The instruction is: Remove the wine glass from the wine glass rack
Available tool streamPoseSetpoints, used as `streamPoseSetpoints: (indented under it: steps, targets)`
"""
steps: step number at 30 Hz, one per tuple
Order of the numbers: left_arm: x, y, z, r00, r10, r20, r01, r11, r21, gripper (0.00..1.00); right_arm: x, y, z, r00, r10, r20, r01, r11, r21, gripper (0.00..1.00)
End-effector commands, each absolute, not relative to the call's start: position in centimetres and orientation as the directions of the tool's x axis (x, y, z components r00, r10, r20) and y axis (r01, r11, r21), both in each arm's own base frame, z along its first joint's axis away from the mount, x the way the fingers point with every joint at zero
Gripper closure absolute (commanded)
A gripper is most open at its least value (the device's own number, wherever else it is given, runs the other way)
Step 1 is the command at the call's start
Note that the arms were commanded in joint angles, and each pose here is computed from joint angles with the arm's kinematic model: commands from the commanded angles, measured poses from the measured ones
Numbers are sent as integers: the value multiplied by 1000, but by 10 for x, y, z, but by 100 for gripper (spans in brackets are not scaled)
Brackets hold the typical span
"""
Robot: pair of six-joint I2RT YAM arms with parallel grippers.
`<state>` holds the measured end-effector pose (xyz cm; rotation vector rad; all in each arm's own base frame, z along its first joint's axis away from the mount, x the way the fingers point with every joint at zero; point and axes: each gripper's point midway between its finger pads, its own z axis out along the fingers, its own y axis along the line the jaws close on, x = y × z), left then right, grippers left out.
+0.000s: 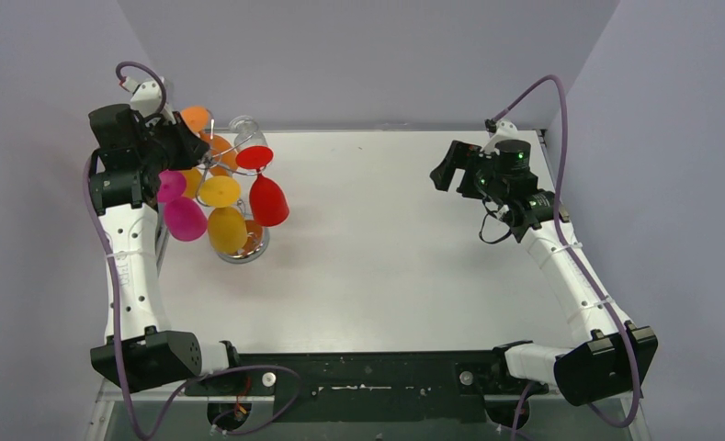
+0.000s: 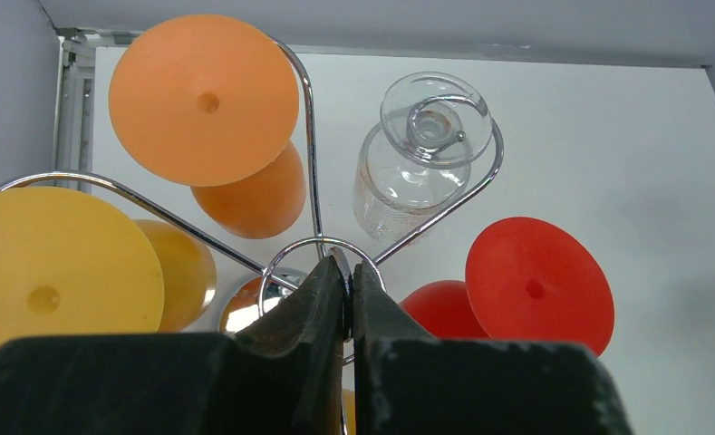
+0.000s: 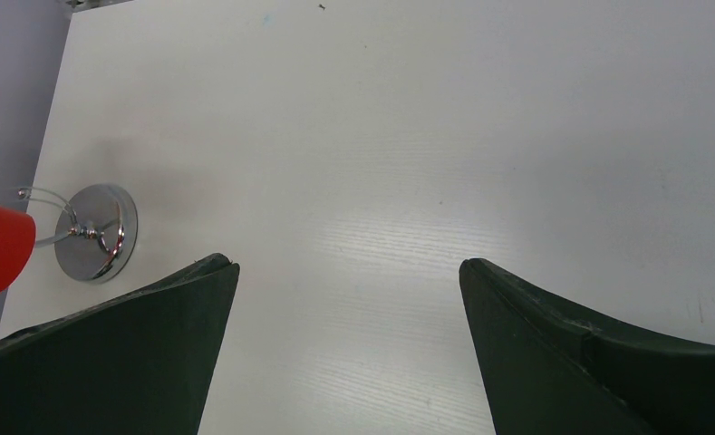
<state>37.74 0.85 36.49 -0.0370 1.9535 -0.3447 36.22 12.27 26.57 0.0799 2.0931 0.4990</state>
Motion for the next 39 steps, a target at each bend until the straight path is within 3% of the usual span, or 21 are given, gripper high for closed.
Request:
streamPoseSetpoints:
  steps: [1,25,37,39]
  targets:
    - [377,-8,447,-165,-176,-970,269,938,-216,100,368,126,292,-497,269,-825,-161,906,392,0]
    - [377,-20,488,-68,-247,-967,338,906,-255,100,370,127,287,-498,269,-825,-163,905,394,0]
    - [368,-5,454,-125,-203,-971,232,946,-228,100,362,149,283,-496,247,-832,-302,849,433,0]
    - [367,-4,449,-132,-201,-971,225,948,-227,87,361,154,285,-489,247,-837,-331,835,440,0]
